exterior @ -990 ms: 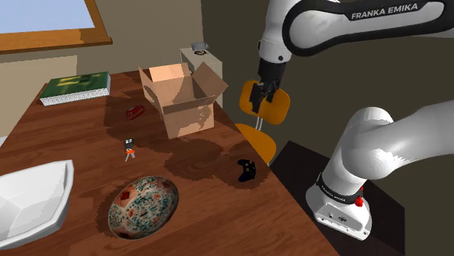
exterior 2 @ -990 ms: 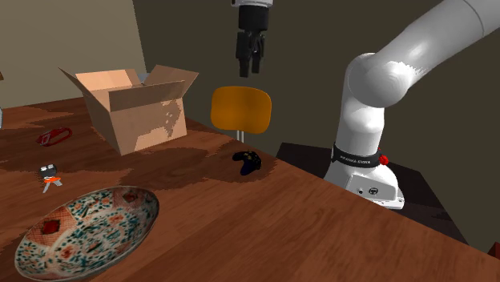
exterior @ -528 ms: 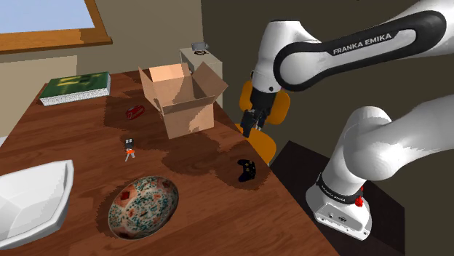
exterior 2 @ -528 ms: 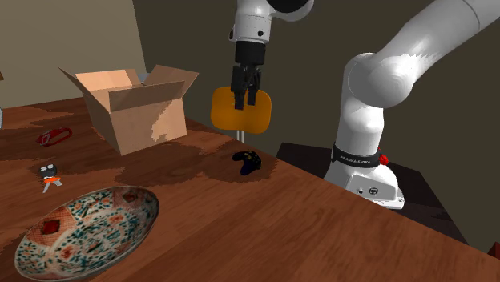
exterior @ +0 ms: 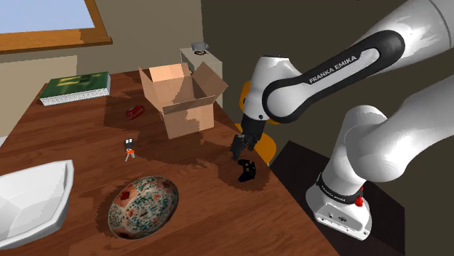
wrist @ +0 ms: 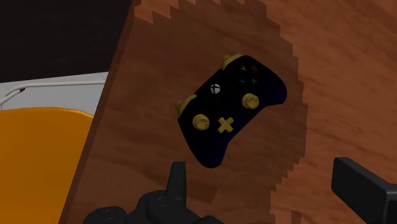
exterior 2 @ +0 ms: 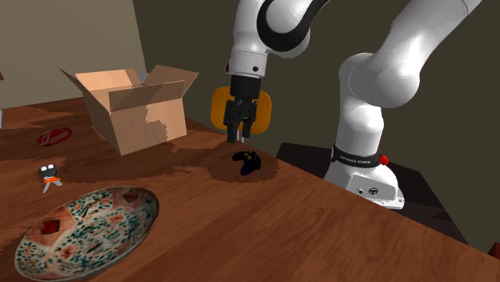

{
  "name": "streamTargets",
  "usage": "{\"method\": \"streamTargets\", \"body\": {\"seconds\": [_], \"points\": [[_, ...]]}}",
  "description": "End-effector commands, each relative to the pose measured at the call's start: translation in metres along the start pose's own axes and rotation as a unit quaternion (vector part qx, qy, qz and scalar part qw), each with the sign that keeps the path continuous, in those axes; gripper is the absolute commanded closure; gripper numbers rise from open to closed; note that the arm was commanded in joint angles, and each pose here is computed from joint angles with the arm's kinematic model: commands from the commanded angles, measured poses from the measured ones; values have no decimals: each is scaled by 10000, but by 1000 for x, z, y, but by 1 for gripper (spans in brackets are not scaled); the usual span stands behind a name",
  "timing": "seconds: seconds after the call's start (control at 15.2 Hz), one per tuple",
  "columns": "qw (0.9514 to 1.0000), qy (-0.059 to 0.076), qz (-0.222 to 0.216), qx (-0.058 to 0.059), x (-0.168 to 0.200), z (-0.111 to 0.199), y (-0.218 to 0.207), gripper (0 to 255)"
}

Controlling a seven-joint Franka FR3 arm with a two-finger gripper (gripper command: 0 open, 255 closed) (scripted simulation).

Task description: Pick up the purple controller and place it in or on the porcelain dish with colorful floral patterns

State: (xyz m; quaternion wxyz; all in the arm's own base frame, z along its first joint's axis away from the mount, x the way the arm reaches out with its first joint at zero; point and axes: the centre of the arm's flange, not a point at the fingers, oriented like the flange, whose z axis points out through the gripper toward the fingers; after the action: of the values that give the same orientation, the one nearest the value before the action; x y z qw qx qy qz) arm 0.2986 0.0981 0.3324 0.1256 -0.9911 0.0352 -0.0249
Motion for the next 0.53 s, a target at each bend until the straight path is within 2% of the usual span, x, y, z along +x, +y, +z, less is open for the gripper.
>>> {"method": "streamTargets", "body": {"seconds": [0.0,0.26,0.46], "points": [[10000,9,10,16,-1,13,-1,0],[10000,9,10,16,0,34,-1,0],[10000,9,11,15,0,37,-1,0]]}}
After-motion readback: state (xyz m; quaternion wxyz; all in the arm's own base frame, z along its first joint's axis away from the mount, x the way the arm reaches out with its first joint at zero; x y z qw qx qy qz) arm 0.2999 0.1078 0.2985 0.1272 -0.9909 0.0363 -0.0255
